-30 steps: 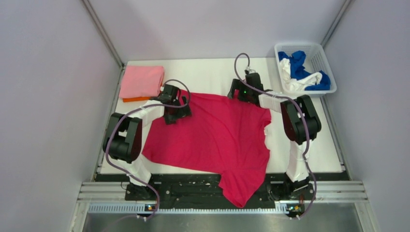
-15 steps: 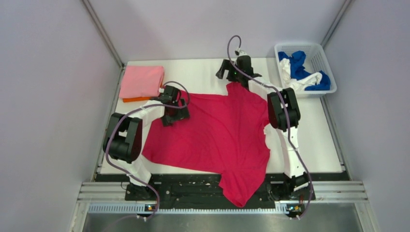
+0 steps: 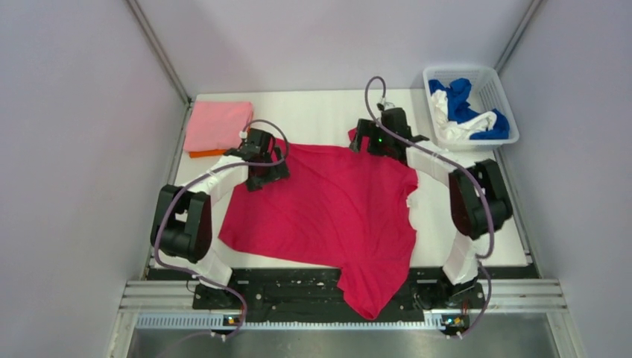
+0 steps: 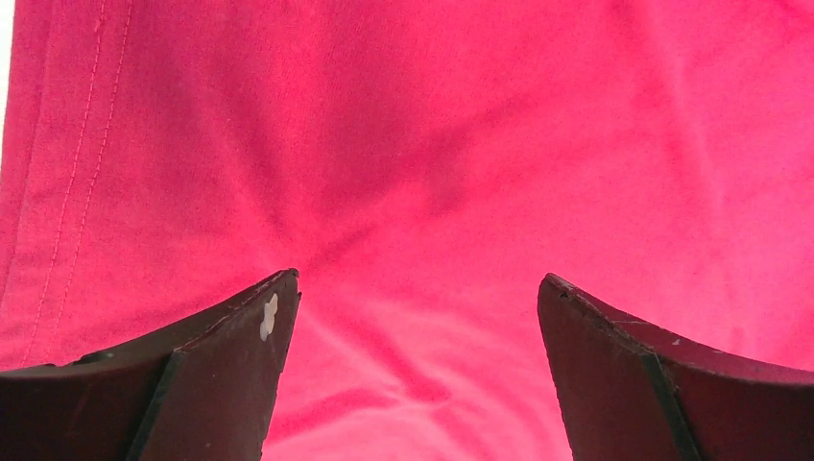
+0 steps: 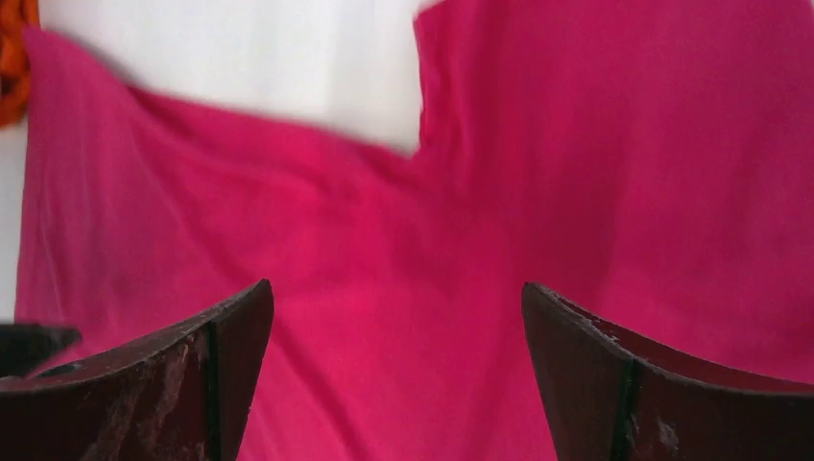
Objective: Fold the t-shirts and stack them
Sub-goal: Flatten out the tshirt
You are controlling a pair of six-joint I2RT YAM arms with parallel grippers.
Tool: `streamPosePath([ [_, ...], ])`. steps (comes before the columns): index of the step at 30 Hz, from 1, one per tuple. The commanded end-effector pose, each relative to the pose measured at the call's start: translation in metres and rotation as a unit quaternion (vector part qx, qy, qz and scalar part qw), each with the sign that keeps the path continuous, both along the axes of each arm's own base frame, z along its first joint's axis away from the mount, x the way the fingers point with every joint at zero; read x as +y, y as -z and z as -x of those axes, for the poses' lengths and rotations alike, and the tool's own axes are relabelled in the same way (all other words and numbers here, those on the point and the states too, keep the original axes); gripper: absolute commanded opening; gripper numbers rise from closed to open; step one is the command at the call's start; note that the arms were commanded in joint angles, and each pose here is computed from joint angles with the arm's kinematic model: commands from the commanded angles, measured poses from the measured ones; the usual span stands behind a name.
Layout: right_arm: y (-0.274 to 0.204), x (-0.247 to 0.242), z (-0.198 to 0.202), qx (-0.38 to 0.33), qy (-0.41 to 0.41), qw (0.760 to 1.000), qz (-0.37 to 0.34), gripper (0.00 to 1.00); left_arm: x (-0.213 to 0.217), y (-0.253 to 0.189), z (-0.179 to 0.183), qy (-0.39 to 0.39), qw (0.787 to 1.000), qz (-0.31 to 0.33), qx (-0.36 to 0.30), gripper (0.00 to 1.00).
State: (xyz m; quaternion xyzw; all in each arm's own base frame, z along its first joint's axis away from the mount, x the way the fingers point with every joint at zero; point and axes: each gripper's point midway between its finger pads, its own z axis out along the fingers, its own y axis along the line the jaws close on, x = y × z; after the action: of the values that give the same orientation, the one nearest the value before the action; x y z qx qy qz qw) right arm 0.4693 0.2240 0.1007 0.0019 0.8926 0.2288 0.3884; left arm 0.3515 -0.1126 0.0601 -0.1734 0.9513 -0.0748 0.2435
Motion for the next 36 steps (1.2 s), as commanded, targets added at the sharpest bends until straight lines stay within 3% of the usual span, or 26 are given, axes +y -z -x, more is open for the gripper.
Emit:
streamPosePath([
  [1, -0.003, -0.028, 0.068, 0.021, 0.038, 0.998, 0.034, 0.99, -0.005, -0.024, -0.008, -0.002, 0.999, 0.023, -0.040, 0.99],
  [7, 0.022, -0.087, 0.116, 0.057, 0.127, 0.985, 0.106, 0.99, -0.009, -0.017, -0.004, 0.001, 0.999, 0.035, -0.033, 0.99],
  [21, 0.020, -0.127, 0.164, 0.047, 0.209, 0.972, 0.097, 0.99, -0.007, -0.008, 0.007, -0.002, 0.999, 0.037, -0.024, 0.99],
  [36, 0.038, -0.105, 0.127, 0.018, 0.182, 0.981, 0.069, 0.99, -0.005, -0.007, 0.009, -0.004, 0.999, 0.033, -0.024, 0.99],
])
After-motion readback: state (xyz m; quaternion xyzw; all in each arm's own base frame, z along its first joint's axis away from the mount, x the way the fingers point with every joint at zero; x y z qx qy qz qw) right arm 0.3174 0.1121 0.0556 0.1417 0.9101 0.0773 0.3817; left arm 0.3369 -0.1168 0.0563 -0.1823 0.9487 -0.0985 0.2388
